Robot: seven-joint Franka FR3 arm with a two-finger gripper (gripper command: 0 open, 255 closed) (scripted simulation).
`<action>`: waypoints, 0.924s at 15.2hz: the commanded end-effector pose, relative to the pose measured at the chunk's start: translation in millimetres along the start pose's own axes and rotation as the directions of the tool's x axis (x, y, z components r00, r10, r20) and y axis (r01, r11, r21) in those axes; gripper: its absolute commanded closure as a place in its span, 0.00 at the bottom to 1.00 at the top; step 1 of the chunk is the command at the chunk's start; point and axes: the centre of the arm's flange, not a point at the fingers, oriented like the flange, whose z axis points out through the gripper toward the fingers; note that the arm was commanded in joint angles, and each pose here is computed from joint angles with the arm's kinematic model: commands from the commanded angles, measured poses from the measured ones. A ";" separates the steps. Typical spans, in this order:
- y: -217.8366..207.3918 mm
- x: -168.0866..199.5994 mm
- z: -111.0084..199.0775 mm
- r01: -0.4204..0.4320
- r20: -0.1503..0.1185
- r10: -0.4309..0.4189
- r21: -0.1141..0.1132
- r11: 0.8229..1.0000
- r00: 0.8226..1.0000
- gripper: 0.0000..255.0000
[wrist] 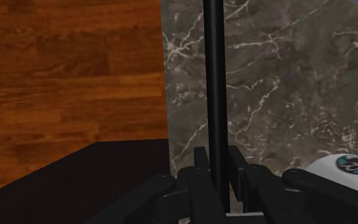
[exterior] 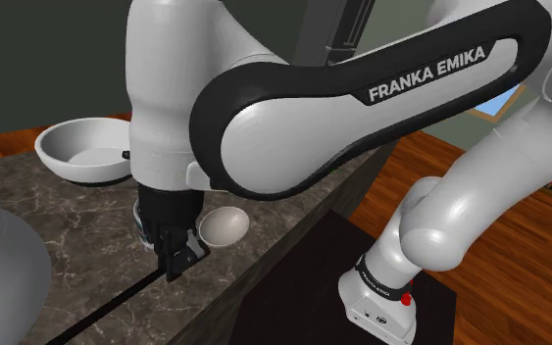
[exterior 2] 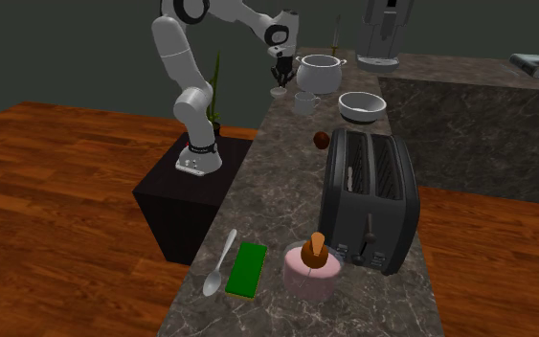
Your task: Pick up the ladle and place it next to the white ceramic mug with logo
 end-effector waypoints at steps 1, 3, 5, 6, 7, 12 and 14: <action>-0.3 0.7 10.7 0.000 0.000 0.000 0.000 1.000 1.000 1.00; -1.3 1.9 21.1 0.000 0.000 0.000 0.000 1.000 1.000 1.00; -2.3 3.1 31.6 0.000 0.000 0.000 0.000 1.000 1.000 1.00; -2.8 3.6 36.8 0.000 0.000 0.000 0.000 1.000 1.000 1.00; -3.3 4.2 42.0 0.000 0.000 0.000 0.000 1.000 1.000 1.00; -5.8 7.1 68.1 0.000 0.000 0.000 0.000 1.000 1.000 1.00; -6.5 8.0 75.7 0.000 0.000 0.000 0.000 1.000 1.000 1.00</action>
